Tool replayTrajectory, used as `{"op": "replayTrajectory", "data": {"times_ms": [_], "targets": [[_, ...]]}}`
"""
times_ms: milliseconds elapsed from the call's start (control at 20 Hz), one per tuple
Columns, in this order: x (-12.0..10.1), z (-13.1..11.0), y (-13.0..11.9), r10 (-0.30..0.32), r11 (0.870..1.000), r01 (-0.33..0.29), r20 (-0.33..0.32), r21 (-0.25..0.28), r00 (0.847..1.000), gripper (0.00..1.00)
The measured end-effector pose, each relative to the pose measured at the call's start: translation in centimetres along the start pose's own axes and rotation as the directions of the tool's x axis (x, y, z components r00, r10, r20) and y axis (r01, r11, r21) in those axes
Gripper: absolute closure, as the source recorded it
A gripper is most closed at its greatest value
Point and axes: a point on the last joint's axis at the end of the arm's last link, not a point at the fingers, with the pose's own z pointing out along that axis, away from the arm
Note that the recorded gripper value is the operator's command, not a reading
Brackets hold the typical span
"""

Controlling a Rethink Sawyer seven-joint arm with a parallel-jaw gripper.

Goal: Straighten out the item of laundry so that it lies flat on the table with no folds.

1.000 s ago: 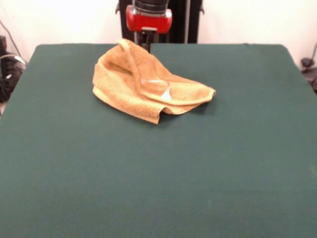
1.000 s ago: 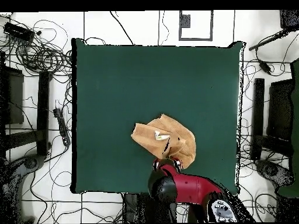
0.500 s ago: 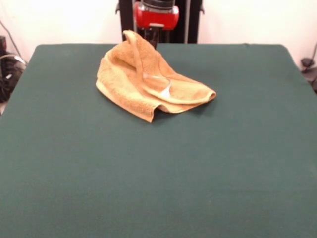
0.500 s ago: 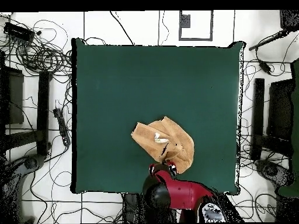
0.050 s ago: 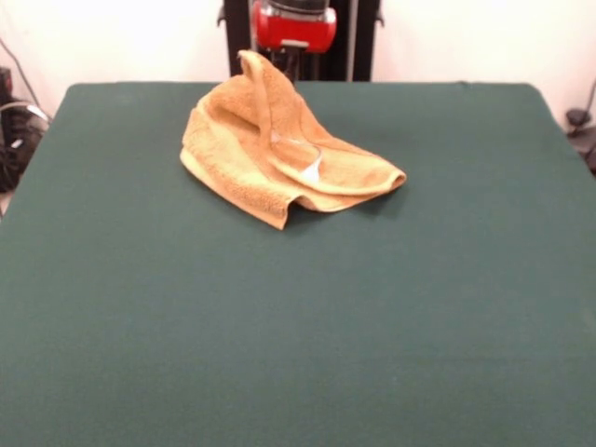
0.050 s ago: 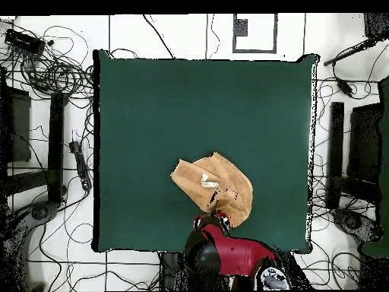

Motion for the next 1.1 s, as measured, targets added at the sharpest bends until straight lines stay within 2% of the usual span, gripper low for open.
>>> {"op": "replayTrajectory", "data": {"times_ms": [500,1100], "targets": [[-0.4,-0.3,0.7,-0.018,1.0,0.017,0.025,0.011,1.0,1.0],[-0.5,-0.9,3.4,-0.034,0.999,0.034,0.018,0.011,0.999,1.0]]}}
